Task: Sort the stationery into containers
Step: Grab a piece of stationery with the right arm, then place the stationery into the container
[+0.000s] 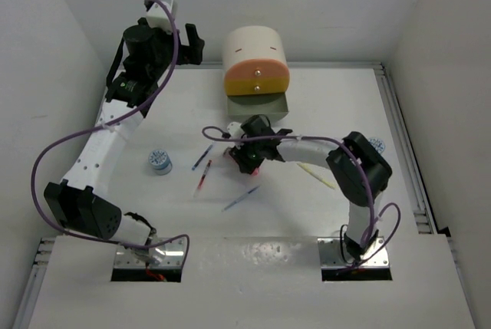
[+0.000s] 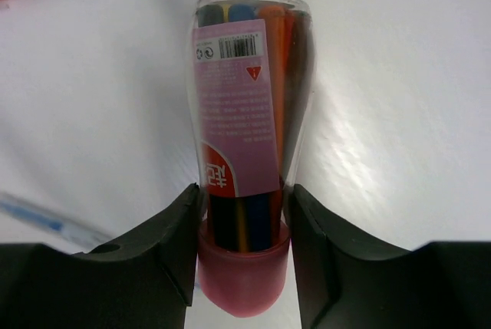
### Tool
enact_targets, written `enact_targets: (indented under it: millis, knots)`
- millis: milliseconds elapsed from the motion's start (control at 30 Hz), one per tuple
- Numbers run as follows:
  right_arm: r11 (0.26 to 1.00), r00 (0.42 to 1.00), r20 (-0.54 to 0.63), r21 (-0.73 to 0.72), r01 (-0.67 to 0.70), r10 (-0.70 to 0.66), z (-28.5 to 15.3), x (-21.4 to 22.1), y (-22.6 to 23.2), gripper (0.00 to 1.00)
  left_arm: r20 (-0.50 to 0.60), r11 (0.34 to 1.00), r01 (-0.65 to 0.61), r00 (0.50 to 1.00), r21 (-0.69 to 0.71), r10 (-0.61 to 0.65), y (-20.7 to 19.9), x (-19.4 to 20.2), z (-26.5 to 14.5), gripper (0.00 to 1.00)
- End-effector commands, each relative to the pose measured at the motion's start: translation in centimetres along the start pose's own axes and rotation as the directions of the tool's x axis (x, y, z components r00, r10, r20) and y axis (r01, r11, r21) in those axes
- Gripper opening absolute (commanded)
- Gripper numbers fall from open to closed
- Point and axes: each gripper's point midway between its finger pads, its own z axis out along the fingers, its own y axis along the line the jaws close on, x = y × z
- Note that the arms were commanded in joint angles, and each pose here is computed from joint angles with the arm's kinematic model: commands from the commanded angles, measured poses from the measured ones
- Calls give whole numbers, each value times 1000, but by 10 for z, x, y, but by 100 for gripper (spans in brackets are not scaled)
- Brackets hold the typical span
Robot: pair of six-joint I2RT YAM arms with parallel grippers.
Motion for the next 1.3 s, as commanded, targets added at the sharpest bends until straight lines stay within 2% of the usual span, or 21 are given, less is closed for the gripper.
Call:
enact_targets:
  millis: [0,33,67,133,167,267,433,567,800,900,933,1000,1067,1200,1267]
  knots:
    - [992,967,220,53,119,-128,-64,-65,-43,0,67,1000,10,998,21,-11,-1,-19,-5,98]
    - [988,957,244,52,148,-156,-74,-72,-48,0,63,1000,10,998,25,-11,-2,-18,-4,98]
    - [970,933,265,86,227,-242,-87,-84,-59,0,67,999,10,998,30,-12,-3,-17,-3,98]
    - [951,900,310,135,278,-307,-108,-99,-85,0,68,999,14,998,40,-17,-4,-16,-2,98]
    - [923,870,310,166,347,-383,-114,-103,-96,0,64,999,19,998,46,-22,-5,-13,0,98]
    - [883,827,311,208,421,-468,-123,-107,-143,0,60,998,27,998,63,-31,-9,-12,3,98]
    - [854,783,341,220,473,-521,-128,-132,-181,0,57,997,36,998,73,-40,-10,-10,9,98]
    - [800,721,348,217,560,-599,-118,-133,-188,0,48,997,37,998,70,-40,-9,-6,12,98]
    - [772,692,353,193,605,-630,-107,-140,-194,2,45,997,37,998,71,-40,-9,-3,13,98]
    - [792,714,350,184,582,-606,-98,-142,-199,5,41,997,41,998,73,-44,-10,-1,14,98]
    - [793,714,351,191,578,-605,-100,-144,-200,7,41,997,41,998,73,-44,-10,-1,14,98]
    - [802,722,354,194,565,-595,-97,-147,-203,15,40,997,41,998,73,-44,-9,1,14,98]
    - [805,726,351,202,558,-592,-94,-150,-206,28,37,996,41,998,74,-44,-10,2,14,98]
    - [809,733,345,199,553,-586,-91,-150,-207,41,37,996,38,999,75,-41,-10,3,16,98]
    - [810,735,342,197,553,-585,-89,-149,-206,43,36,996,39,998,81,-42,-11,4,16,98]
